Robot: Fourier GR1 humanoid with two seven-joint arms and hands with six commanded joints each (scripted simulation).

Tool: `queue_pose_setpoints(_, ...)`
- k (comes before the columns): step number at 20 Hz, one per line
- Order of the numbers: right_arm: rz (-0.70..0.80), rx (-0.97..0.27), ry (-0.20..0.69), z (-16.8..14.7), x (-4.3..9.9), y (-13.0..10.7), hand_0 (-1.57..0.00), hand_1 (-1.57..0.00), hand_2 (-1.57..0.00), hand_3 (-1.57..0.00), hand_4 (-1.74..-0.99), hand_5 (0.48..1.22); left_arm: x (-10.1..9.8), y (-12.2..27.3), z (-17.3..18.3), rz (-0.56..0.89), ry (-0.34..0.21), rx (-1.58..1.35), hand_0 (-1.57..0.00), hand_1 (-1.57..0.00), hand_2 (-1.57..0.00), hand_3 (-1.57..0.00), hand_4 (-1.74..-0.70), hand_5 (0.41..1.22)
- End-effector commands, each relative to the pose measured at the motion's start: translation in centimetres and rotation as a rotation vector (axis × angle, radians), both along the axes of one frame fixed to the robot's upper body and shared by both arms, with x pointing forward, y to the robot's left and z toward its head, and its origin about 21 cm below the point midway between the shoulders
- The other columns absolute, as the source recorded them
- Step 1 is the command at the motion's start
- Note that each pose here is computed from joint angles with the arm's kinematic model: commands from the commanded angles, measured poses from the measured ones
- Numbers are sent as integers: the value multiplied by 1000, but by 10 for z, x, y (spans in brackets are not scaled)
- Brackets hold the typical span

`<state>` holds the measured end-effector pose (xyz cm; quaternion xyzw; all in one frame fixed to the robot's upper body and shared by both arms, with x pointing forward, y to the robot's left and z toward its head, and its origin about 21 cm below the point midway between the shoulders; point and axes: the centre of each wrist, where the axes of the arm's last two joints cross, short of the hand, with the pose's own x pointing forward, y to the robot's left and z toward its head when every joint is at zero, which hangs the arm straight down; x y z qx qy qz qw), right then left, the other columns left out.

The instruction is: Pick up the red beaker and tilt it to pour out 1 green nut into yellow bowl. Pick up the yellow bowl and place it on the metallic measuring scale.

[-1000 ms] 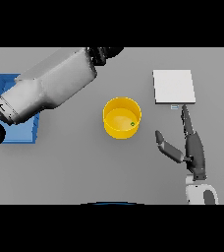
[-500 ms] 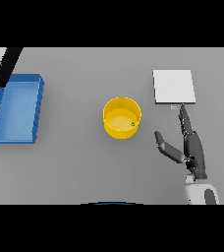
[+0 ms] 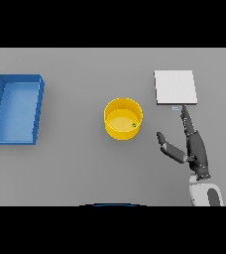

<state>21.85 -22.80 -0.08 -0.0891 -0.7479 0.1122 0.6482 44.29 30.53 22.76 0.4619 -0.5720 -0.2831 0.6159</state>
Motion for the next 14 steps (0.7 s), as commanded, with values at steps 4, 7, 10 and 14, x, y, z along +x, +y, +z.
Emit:
queue_pose_setpoints(4,20,-31,-14,3,-1,2,1,1,1,1,-1210,649,-32,12,-46,143,18,-145,-1571,-1571,-1570,-1452,-1741,1221)
queue_pose_setpoints(7,25,-28,5,2,-1,2,1,1,1,1,-1210,660,-59,18,-73,197,33,-196,-1571,-1571,-1571,-1452,-1741,1221)
queue_pose_setpoints(10,22,-27,5,-2,1,1,1,1,1,1,-1218,664,-77,18,-100,236,66,-238,-1571,-1571,-1571,-1450,-1741,1221)
queue_pose_setpoints(14,32,-28,-14,2,-3,1,1,1,1,1,-1216,667,-89,18,-123,269,85,-266,-1571,-1571,-1571,-1521,-1741,1199)
